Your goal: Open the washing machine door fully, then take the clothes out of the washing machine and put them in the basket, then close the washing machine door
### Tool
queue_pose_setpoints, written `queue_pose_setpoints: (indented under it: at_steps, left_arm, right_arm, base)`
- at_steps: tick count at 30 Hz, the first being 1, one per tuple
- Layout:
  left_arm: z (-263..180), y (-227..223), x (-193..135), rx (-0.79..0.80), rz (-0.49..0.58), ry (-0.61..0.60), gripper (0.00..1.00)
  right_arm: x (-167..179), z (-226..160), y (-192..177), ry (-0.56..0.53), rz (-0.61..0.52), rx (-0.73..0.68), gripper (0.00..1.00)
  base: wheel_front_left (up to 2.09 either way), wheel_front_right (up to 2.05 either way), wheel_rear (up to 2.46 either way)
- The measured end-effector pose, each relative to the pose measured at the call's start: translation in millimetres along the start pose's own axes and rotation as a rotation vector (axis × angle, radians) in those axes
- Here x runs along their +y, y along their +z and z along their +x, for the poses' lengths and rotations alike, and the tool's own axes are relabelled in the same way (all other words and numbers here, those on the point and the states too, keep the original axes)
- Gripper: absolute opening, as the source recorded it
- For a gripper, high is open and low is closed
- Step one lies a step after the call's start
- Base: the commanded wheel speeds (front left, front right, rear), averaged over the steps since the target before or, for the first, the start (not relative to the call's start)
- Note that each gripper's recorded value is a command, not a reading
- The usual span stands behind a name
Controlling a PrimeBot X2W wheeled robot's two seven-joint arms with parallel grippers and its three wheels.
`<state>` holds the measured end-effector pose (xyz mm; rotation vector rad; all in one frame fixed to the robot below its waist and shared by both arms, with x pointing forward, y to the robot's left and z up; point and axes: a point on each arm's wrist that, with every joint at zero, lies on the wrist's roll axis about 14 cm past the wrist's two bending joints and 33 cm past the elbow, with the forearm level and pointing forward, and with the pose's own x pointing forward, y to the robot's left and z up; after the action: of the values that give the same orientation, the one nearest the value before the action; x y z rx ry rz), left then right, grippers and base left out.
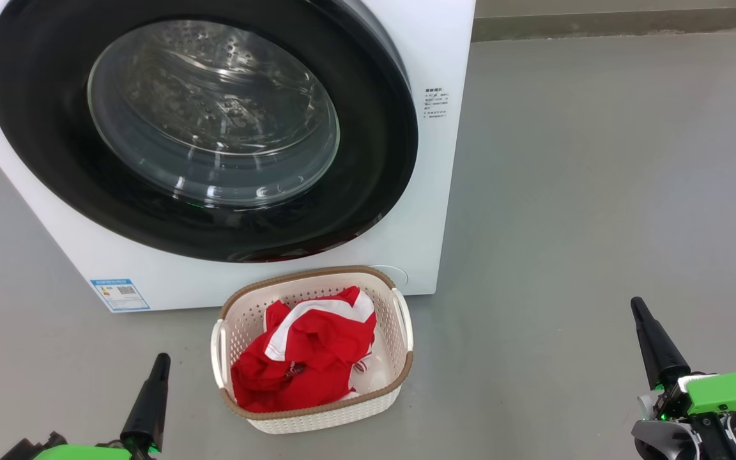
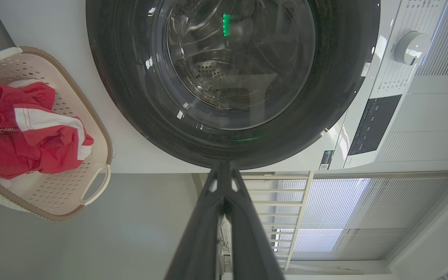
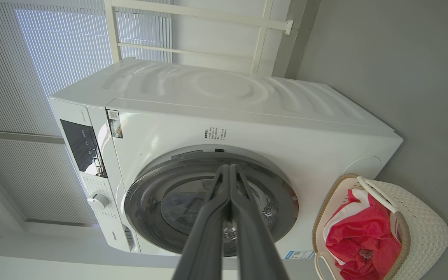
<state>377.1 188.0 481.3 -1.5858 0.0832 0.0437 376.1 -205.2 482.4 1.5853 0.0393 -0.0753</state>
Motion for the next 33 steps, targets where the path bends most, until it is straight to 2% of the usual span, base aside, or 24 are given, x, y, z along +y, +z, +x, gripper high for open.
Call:
queue_pose_setpoints:
  at_steps: [33]
  left_arm:
    - [0.0, -0.1, 0.0, 0.000, -0.002, 0.000, 0.00]
  right_arm:
    - [-0.1, 0.0, 0.2, 0.000, 0.002, -0.002, 0.00]
  base:
    - [0.00, 0.00, 0.00]
